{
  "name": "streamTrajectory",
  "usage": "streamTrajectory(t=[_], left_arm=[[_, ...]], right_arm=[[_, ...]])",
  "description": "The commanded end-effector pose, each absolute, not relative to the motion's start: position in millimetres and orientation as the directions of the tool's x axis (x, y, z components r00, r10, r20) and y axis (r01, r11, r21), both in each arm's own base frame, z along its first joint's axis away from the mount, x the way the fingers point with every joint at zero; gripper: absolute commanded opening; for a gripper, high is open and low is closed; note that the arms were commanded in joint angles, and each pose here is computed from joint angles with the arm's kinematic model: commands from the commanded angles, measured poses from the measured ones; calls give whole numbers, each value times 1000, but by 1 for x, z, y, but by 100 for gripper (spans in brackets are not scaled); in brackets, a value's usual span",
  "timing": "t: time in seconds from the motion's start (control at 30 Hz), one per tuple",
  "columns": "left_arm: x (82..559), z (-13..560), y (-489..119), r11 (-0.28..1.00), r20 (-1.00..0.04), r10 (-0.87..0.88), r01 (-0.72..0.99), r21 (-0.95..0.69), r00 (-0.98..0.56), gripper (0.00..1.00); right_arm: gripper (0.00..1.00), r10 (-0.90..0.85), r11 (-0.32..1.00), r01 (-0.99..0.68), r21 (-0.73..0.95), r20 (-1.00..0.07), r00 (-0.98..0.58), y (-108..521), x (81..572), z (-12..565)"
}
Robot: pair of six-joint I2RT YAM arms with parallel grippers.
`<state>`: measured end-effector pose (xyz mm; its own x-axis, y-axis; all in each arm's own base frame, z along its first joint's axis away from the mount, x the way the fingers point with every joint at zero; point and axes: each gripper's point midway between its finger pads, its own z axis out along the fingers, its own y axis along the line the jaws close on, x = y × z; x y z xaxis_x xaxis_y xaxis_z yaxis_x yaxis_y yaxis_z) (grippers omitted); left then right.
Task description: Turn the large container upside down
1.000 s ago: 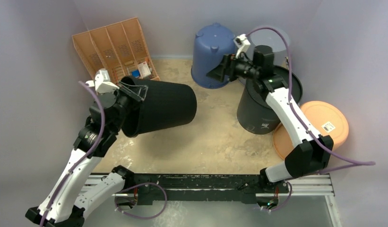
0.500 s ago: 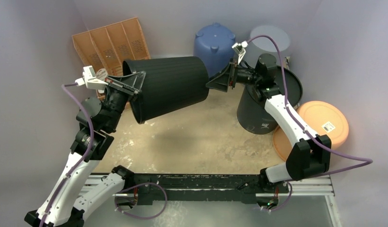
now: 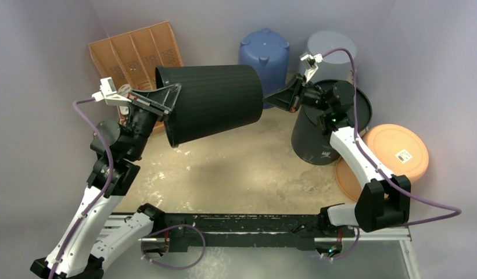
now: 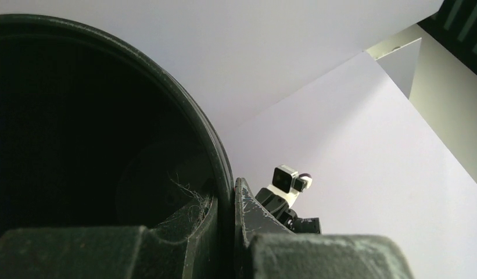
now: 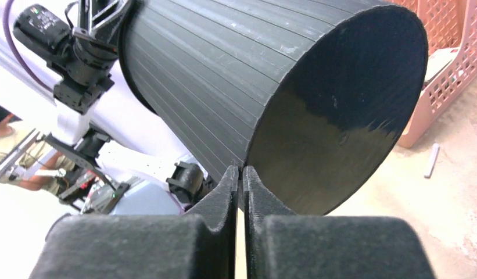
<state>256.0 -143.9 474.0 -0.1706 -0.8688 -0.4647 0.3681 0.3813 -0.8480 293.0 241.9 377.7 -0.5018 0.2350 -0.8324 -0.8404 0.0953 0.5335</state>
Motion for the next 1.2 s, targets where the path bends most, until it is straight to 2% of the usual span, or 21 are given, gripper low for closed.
streamTrajectory(t=[0.0, 0.23, 0.3, 0.37, 0.5, 0.8, 0.93, 1.17], left_arm=[[266, 480, -161, 357, -473, -860, 435, -827, -193, 0], [287, 427, -189, 385, -513, -802, 392, -835, -305, 1], [293, 410, -195, 388, -510, -790, 369, -845, -339, 7], [295, 395, -204, 376, -509, -776, 374, -848, -374, 18], [302, 366, -216, 380, -515, -747, 365, -850, -421, 27], [320, 300, -243, 439, -546, -638, 326, -837, -543, 41], [324, 275, -258, 423, -526, -597, 320, -848, -605, 47], [332, 239, -264, 467, -535, -554, 294, -834, -637, 49]], right_arm=[[0, 241, -21, -918, 397, -889, -390, 245, 243, 414], [0, 265, 35, -918, 395, -889, -373, 241, 239, 420], [0, 259, 81, -915, 396, -894, -364, 239, 241, 420], [0, 259, 145, -907, 397, -899, -352, 236, 245, 418], [0, 229, 199, -893, 405, -905, -359, 232, 245, 411], [0, 213, 351, -855, 383, -921, -325, 221, 253, 396], [0, 200, 370, -843, 390, -920, -338, 220, 257, 390], [0, 180, 363, -826, 431, -902, -392, 225, 261, 368]])
